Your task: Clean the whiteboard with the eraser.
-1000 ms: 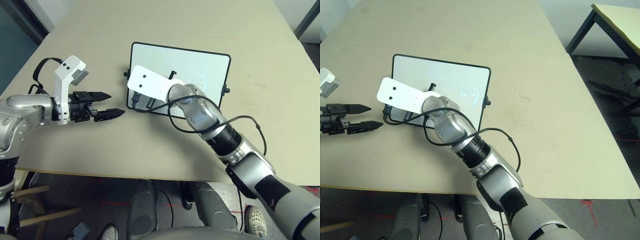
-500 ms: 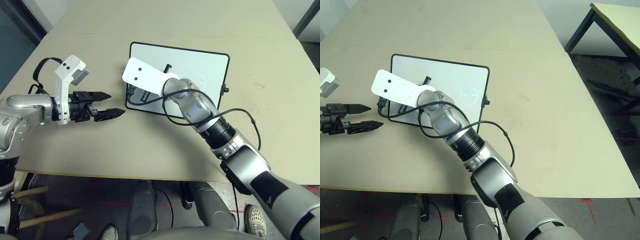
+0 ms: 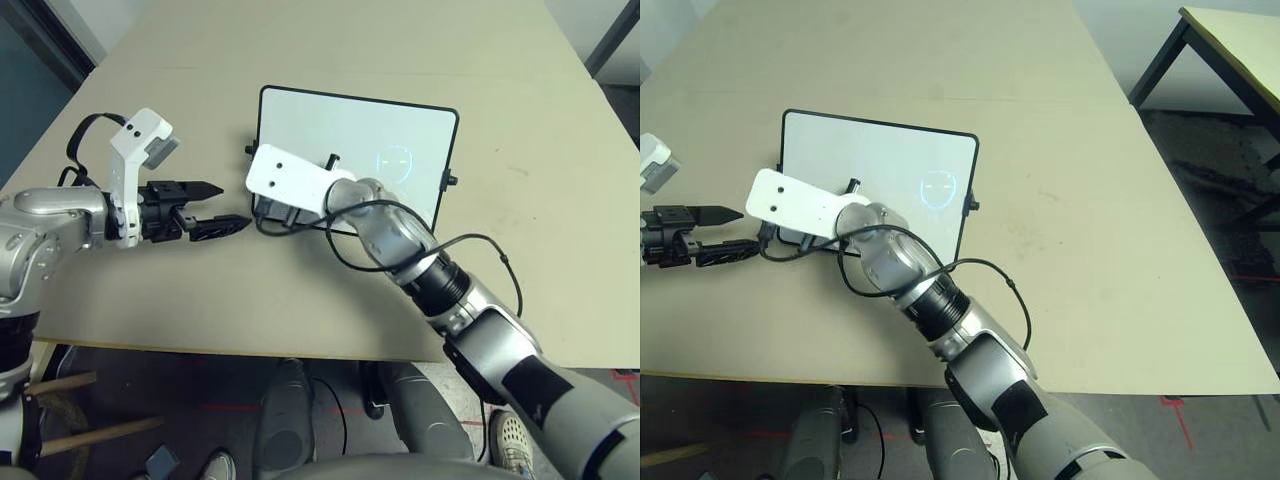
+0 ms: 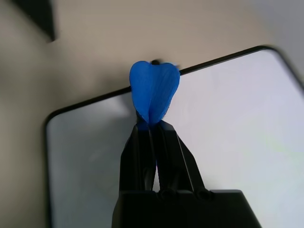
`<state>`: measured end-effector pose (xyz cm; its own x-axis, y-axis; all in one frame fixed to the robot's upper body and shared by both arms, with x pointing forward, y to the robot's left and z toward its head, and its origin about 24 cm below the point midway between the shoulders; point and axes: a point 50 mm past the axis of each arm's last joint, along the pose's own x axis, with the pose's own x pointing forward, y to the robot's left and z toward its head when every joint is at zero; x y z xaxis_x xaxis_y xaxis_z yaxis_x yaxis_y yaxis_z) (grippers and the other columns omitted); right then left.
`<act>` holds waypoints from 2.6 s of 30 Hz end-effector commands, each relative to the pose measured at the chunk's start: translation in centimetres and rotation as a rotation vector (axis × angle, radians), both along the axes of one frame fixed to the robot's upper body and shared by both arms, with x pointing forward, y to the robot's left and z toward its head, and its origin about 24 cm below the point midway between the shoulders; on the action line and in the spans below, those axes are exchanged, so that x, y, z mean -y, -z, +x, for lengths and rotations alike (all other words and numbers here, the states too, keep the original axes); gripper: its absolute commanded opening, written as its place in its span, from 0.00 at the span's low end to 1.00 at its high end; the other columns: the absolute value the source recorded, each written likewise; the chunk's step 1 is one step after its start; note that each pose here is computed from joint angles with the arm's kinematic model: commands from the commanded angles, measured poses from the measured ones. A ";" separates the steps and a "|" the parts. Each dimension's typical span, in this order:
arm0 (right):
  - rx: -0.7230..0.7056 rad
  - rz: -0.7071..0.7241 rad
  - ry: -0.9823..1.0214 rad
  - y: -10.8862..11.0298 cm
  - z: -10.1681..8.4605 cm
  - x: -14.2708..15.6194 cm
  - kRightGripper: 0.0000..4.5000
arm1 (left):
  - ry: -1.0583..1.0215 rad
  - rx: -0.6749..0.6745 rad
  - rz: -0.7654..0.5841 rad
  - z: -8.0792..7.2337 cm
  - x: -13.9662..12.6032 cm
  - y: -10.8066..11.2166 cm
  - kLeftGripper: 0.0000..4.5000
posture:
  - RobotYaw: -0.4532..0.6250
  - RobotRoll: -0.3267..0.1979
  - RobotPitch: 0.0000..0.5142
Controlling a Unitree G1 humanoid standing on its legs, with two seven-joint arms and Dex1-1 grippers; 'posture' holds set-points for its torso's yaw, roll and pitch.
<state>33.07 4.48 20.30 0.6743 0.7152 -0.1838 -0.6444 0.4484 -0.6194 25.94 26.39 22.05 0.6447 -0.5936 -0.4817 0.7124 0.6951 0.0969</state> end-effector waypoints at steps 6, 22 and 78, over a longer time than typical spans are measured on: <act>-0.044 -0.003 0.018 1.9 0.2 0.5 0.00 | -0.002 -0.014 0.004 -0.2 0.0 0.4 1.00 | 0.40 0.62 0.39; -0.022 0.040 0.064 0.4 1.2 0.9 0.00 | 0.004 -0.009 0.005 0.2 0.0 0.3 1.00 | 0.39 0.62 0.39; -0.704 0.322 0.967 5.2 -0.5 25.4 0.00 | -0.684 0.623 -0.293 6.2 -5.5 5.0 1.00 | 0.37 0.62 0.22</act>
<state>32.65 -20.87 16.10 0.7978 0.0544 -0.6005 -0.1097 0.9924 -0.0558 32.20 32.07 17.42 0.9806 -0.0368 0.1925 0.0239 0.9973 0.0692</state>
